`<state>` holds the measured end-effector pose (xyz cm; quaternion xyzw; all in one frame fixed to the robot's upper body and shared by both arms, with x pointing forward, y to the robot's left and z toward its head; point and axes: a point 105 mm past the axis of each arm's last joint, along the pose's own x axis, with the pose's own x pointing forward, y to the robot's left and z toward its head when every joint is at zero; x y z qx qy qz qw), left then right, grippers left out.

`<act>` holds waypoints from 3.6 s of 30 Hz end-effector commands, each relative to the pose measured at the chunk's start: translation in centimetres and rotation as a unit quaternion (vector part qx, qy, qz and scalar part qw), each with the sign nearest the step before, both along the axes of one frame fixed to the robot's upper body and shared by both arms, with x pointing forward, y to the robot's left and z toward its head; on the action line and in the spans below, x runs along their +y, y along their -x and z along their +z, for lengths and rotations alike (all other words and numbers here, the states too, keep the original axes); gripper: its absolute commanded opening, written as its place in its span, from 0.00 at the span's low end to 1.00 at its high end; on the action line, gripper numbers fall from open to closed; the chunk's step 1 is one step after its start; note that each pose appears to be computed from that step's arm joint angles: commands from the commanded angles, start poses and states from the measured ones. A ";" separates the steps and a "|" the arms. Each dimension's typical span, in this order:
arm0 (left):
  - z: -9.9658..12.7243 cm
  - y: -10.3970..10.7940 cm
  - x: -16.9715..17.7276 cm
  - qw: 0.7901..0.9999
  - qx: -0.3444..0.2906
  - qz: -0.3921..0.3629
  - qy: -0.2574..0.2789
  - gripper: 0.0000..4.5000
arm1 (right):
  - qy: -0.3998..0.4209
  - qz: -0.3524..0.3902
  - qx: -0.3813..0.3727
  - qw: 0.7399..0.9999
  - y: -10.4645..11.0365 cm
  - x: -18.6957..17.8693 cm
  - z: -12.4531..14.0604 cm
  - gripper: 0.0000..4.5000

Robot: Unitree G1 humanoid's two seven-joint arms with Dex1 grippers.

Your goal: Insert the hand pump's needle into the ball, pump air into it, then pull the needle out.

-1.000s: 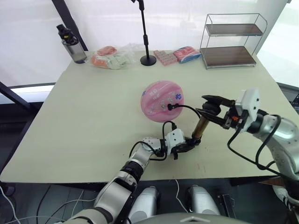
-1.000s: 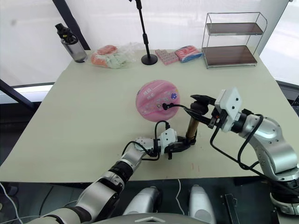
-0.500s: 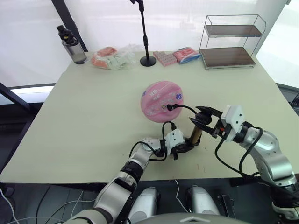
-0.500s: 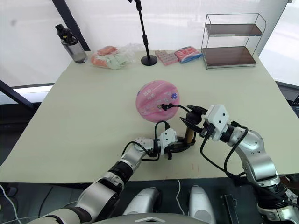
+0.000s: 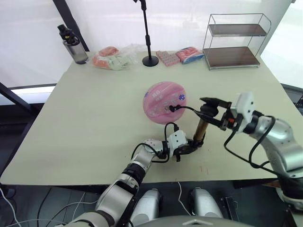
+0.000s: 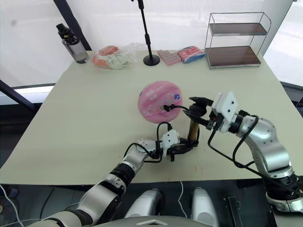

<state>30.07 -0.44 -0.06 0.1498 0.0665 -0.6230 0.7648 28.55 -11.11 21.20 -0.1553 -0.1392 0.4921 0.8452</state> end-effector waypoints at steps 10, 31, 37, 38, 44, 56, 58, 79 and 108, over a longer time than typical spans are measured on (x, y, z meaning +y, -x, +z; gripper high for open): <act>-2.5 1.3 1.0 0.999 0.038 -0.004 -0.038 0.24 | -0.019 0.000 -0.134 0.991 1.0 -2.0 9.9 0.41; -2.7 1.3 1.0 0.999 0.040 0.000 -0.036 0.24 | -0.038 0.018 -0.050 0.998 1.7 -1.7 8.9 0.41; -2.7 1.2 1.1 0.999 0.039 0.000 -0.037 0.24 | -0.098 0.033 -0.019 0.994 2.2 -2.1 10.5 0.41; -2.7 1.3 1.1 0.999 0.040 0.000 -0.037 0.24 | -0.101 0.039 -0.004 0.994 2.3 -2.1 10.4 0.41; -2.7 1.2 1.2 0.999 0.040 0.000 -0.037 0.24 | -0.088 0.042 0.050 0.994 2.8 -2.5 9.6 0.89; -2.7 1.4 1.2 0.999 0.039 -0.001 -0.037 0.24 | -0.050 0.020 0.136 0.989 2.5 -2.9 6.0 0.99; -2.7 1.4 1.2 0.999 0.039 -0.001 -0.037 0.24 | -0.056 0.021 0.142 0.988 2.6 -2.9 5.7 0.99; -2.9 1.4 1.6 0.998 0.038 0.001 -0.042 0.24 | -0.110 0.052 0.162 0.979 3.1 -2.2 6.4 0.94; -3.1 1.6 1.3 0.998 0.039 0.002 -0.040 0.24 | -0.044 0.041 0.235 0.970 2.7 -0.9 0.0 0.38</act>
